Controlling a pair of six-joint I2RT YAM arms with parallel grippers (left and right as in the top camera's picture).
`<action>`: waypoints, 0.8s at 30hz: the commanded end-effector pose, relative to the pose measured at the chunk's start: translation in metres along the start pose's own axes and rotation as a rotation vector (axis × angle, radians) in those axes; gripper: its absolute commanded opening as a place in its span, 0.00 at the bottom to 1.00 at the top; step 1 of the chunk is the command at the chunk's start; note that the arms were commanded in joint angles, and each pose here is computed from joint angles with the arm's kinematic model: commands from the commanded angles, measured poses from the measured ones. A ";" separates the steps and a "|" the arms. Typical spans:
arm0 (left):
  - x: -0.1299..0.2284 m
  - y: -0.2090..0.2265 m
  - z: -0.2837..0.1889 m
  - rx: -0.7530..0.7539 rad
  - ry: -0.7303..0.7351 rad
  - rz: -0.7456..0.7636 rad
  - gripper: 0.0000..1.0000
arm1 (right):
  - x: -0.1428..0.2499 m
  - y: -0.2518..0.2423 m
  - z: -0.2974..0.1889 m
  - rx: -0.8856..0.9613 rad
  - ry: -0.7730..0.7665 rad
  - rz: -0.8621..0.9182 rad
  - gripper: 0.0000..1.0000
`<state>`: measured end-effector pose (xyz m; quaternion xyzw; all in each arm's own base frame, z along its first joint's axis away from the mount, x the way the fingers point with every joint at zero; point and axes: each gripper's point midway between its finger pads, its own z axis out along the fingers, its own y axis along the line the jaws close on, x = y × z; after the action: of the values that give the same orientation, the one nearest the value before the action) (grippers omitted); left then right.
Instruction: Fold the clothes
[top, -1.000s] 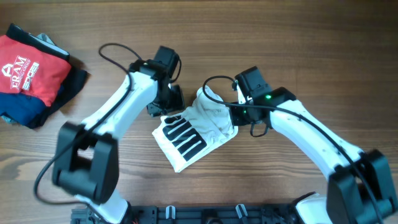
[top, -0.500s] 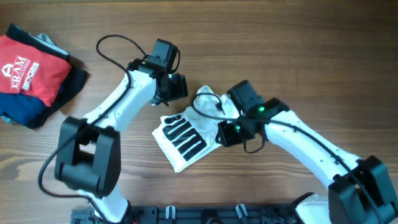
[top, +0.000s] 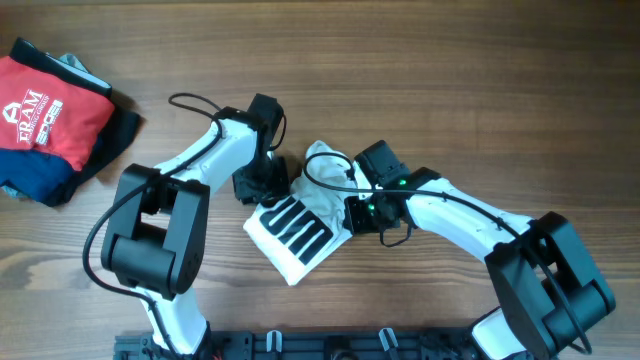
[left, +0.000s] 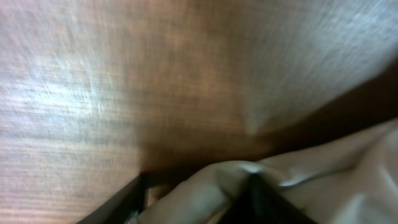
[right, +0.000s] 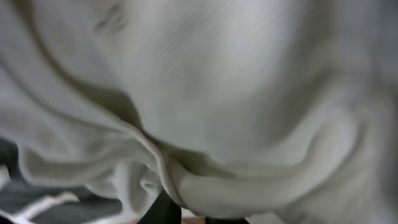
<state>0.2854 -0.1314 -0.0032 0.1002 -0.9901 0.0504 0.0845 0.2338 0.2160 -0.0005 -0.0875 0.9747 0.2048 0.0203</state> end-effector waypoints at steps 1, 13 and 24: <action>0.031 0.009 0.018 0.002 0.125 -0.011 0.37 | -0.013 -0.053 0.003 0.232 -0.077 0.115 0.13; 0.027 -0.022 -0.013 0.186 0.060 0.002 0.43 | -0.070 -0.061 -0.023 0.257 -0.219 -0.074 0.17; -0.045 -0.056 -0.058 0.375 -0.297 0.120 0.87 | -0.078 -0.040 -0.069 0.232 -0.304 -0.091 0.31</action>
<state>0.3439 -0.1674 0.0581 0.0890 -0.9685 0.2192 -0.0779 0.2958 0.1591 0.0054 -0.0918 0.9847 0.0882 0.1188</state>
